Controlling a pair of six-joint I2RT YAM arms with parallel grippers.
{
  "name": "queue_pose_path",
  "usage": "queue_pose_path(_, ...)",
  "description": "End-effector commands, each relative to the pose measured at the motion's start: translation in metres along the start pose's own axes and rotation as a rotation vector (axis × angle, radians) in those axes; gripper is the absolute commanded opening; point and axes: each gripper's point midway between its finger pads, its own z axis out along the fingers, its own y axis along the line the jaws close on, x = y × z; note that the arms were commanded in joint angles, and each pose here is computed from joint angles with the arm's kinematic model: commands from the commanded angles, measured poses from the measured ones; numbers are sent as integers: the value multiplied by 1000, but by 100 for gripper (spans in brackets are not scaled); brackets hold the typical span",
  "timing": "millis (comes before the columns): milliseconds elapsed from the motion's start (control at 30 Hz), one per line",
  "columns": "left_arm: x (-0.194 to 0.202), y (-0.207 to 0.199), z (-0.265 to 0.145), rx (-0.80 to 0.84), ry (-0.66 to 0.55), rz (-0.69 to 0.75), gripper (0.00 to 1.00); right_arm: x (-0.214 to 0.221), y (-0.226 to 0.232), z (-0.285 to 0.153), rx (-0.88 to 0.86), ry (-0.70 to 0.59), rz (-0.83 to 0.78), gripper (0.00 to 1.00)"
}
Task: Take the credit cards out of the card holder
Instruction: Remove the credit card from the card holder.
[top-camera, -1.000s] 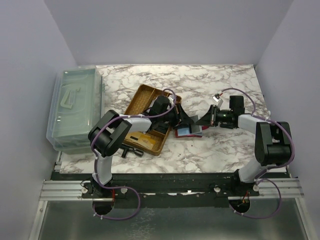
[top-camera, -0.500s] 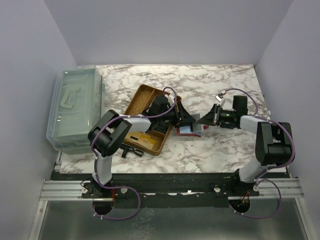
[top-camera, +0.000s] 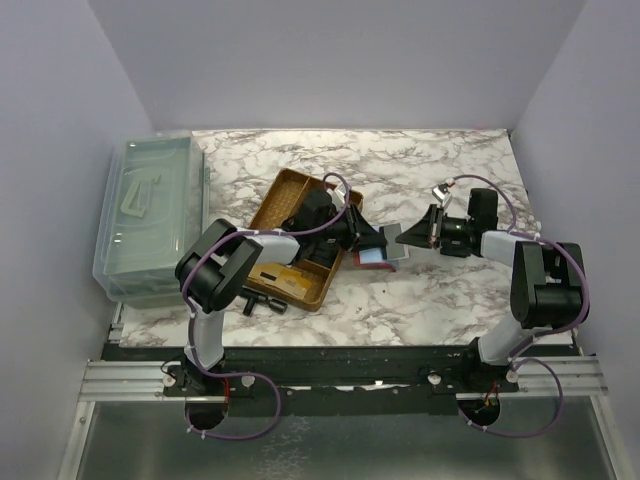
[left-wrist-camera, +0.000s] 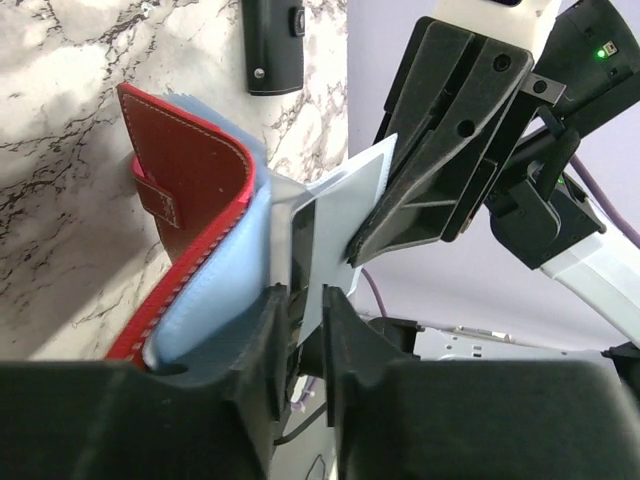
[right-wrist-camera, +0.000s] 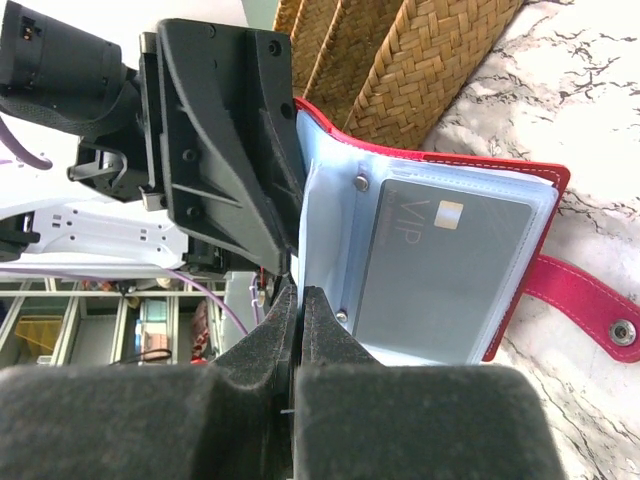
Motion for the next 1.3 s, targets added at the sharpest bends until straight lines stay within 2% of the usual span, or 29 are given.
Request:
queue_pose_path(0, -4, -30, -2, 117, -14, 38, 16, 12, 7, 2, -61, 44, 23, 0)
queue_pose_path(67, -5, -34, -4, 136, -21, 45, 5, 11, 9, 2, -65, 44, 20, 0)
queue_pose_path(133, -6, -38, -5, 155, -29, 52, 0, 12, 9, 1, -67, 45, 20, 0)
queue_pose_path(300, -7, -43, -13, 196, -38, 63, 0, 10, 8, -1, -62, 34, 21, 0)
queue_pose_path(400, -7, -38, -19, 198, -49, 54, 0, 8, 7, -5, -58, 22, 24, 7)
queue_pose_path(500, -8, -32, -25, 190, -57, 48, 0, 7, 7, -7, -59, 14, 21, 10)
queue_pose_path(633, -7, -26, -30, 177, -63, 39, 0, 6, 8, -8, -65, 13, 19, 5)
queue_pose_path(767, -7, -23, -34, 171, -66, 37, 0, 6, 7, -9, -64, 10, 21, 6)
queue_pose_path(867, -6, -22, -36, 169, -66, 38, 0, 5, 7, -10, -61, 7, 19, 0)
queue_pose_path(1267, -7, -18, -60, 148, -87, 39, 0, 2, -2, -14, -13, -24, 10, 0)
